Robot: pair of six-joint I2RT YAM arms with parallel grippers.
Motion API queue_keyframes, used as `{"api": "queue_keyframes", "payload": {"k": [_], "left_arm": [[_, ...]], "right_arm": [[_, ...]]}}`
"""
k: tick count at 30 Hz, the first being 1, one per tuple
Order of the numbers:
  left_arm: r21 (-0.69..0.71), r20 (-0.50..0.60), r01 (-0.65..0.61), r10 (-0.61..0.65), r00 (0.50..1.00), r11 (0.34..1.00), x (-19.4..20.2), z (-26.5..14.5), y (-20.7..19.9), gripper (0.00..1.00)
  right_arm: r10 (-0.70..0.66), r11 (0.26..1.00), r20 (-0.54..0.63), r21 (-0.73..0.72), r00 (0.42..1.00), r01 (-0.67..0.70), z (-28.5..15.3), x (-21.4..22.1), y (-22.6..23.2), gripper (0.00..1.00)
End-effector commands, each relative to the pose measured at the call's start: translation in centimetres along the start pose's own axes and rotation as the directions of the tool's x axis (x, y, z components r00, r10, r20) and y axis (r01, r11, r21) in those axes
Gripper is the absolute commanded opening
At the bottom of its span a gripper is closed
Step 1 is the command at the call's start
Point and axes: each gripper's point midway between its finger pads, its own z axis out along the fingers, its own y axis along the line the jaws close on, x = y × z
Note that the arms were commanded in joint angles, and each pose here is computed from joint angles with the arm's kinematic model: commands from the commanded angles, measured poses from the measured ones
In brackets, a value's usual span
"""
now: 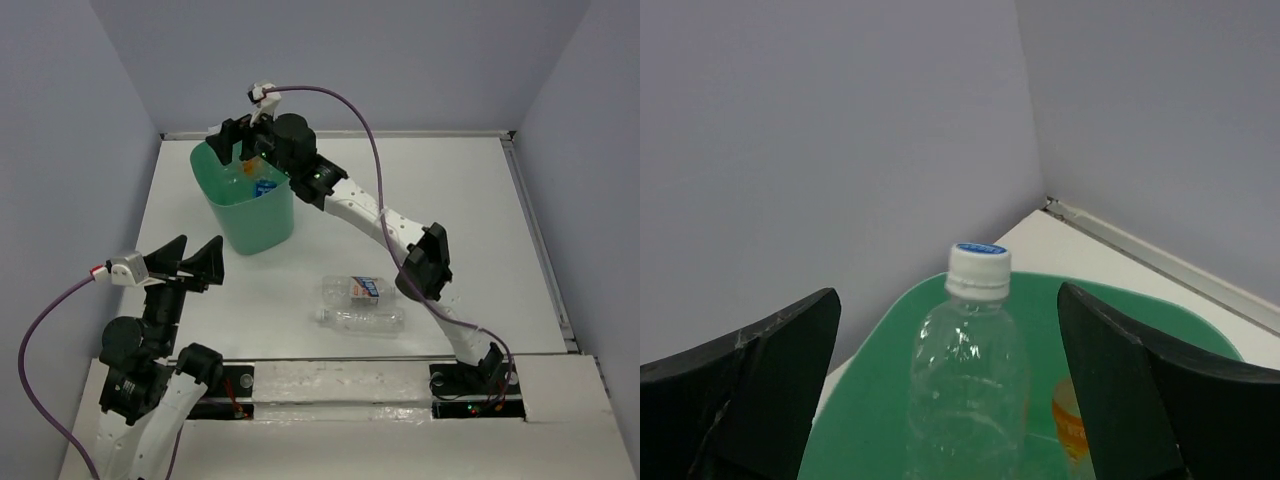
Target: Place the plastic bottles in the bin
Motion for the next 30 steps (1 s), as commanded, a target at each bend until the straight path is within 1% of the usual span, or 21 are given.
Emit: {"api": "queue_keyframes", "payload": {"k": [1, 6, 7, 8, 10, 12, 13, 14, 15, 17, 18, 19, 21, 22, 23, 24, 25, 26, 28, 29, 30], "left_arm": [[0.020, 0.042, 0.006, -0.006, 0.999, 1.000, -1.4, 0.1, -0.6, 0.99], [0.017, 0.035, 0.004, -0.005, 0.999, 1.000, -1.2, 0.3, -0.6, 0.99], [0.014, 0.035, 0.003, -0.004, 0.999, 1.000, -1.2, 0.2, -0.5, 0.99], [0.010, 0.032, 0.002, -0.003, 0.999, 1.000, -1.1, 0.3, -0.4, 0.99], [0.011, 0.035, 0.002, -0.002, 0.999, 1.000, -1.2, 0.2, -0.4, 0.99], [0.010, 0.038, 0.000, -0.001, 0.999, 1.000, -1.3, 0.3, -0.5, 0.99], [0.011, 0.036, 0.000, 0.000, 0.999, 1.000, -1.2, 0.3, -0.5, 0.99], [0.014, 0.037, -0.001, 0.001, 0.999, 1.000, -1.2, 0.3, -0.5, 0.99], [0.011, 0.040, 0.000, 0.000, 0.999, 1.000, -1.3, 0.4, -0.5, 0.99], [0.011, 0.040, -0.002, 0.001, 0.999, 1.000, -1.3, 0.4, -0.5, 0.99], [0.009, 0.038, -0.003, 0.003, 0.999, 1.000, -1.2, 0.4, -0.4, 0.99], [0.004, 0.038, -0.004, 0.004, 0.999, 1.000, -1.2, 0.5, -0.3, 0.99], [0.000, 0.037, -0.005, 0.005, 0.999, 1.000, -1.2, 0.6, -0.3, 0.99], [-0.003, 0.033, -0.007, 0.007, 0.999, 1.000, -1.1, 0.7, -0.2, 0.99], [-0.002, 0.031, -0.007, 0.007, 0.999, 1.000, -1.0, 0.8, -0.3, 0.99], [-0.003, 0.029, -0.009, 0.009, 1.000, 1.000, -0.9, 0.9, -0.2, 0.99], [-0.002, 0.027, -0.009, 0.009, 1.000, 1.000, -0.9, 0.9, -0.3, 0.99], [0.000, 0.023, -0.011, 0.011, 1.000, 1.000, -0.8, 1.0, -0.3, 0.99], [-0.002, 0.021, -0.011, 0.011, 1.000, 1.000, -0.7, 1.1, -0.3, 0.99], [-0.003, 0.020, -0.011, 0.011, 1.000, 1.000, -0.7, 1.1, -0.2, 0.99], [-0.003, 0.020, -0.011, 0.011, 1.000, 1.000, -0.7, 1.1, -0.2, 0.99]], "right_arm": [[-0.038, 0.998, 0.122, -0.035, 0.992, 0.043, -2.7, -8.1, 2.6, 0.98], [-0.106, 0.993, 0.053, 0.064, 0.993, 0.102, -7.0, -8.9, 1.1, 0.96], [-0.116, 0.991, 0.079, 0.072, 0.990, 0.111, -9.4, -11.5, 1.5, 0.93], [-0.127, 0.987, -0.013, 0.095, 0.992, 0.128, -10.5, -7.6, 0.3, 0.91], [-0.159, 0.978, -0.069, 0.127, 0.985, 0.167, -13.3, -6.4, -0.7, 0.85], [-0.181, 0.968, -0.184, 0.141, 0.966, 0.208, -17.9, -3.4, -1.7, 0.77], [-0.179, 0.963, -0.248, 0.152, 0.952, 0.221, -19.7, -1.7, -2.3, 0.65], [-0.175, 0.959, -0.294, 0.167, 0.940, 0.231, -21.3, -0.4, -2.9, 0.61], [-0.152, 0.956, -0.383, 0.178, 0.911, 0.234, -24.6, 2.2, -3.5, 0.57], [-0.084, 0.954, -0.495, 0.211, 0.865, 0.214, -29.4, 6.2, -4.4, 0.46], [-0.057, 0.954, -0.520, 0.224, 0.852, 0.200, -30.9, 7.3, -4.6, 0.39], [-0.031, 0.954, -0.547, 0.233, 0.836, 0.188, -32.2, 8.3, -4.6, 0.26], [0.039, 0.958, -0.612, 0.248, 0.790, 0.145, -35.6, 10.6, -4.4, 0.20], [0.055, 0.960, -0.632, 0.245, 0.773, 0.133, -36.5, 11.2, -4.2, 0.20], [0.075, 0.964, -0.675, 0.239, 0.734, 0.121, -37.8, 12.2, -3.9, 0.23], [0.084, 0.963, -0.697, 0.241, 0.712, 0.123, -38.5, 12.8, -3.9, 0.31], [0.094, 0.960, -0.727, 0.247, 0.681, 0.130, -39.1, 13.7, -4.1, 0.48], [0.099, 0.960, -0.758, 0.242, 0.645, 0.138, -39.7, 14.4, -4.1, 0.55], [0.075, 0.962, -0.789, 0.218, 0.610, 0.163, -39.9, 15.4, -4.4, 0.69], [0.071, 0.960, -0.807, 0.216, 0.586, 0.181, -39.9, 16.3, -4.7, 0.79], [0.043, 0.958, -0.818, 0.196, 0.574, 0.207, -39.6, 16.5, -5.1, 0.82]]}}
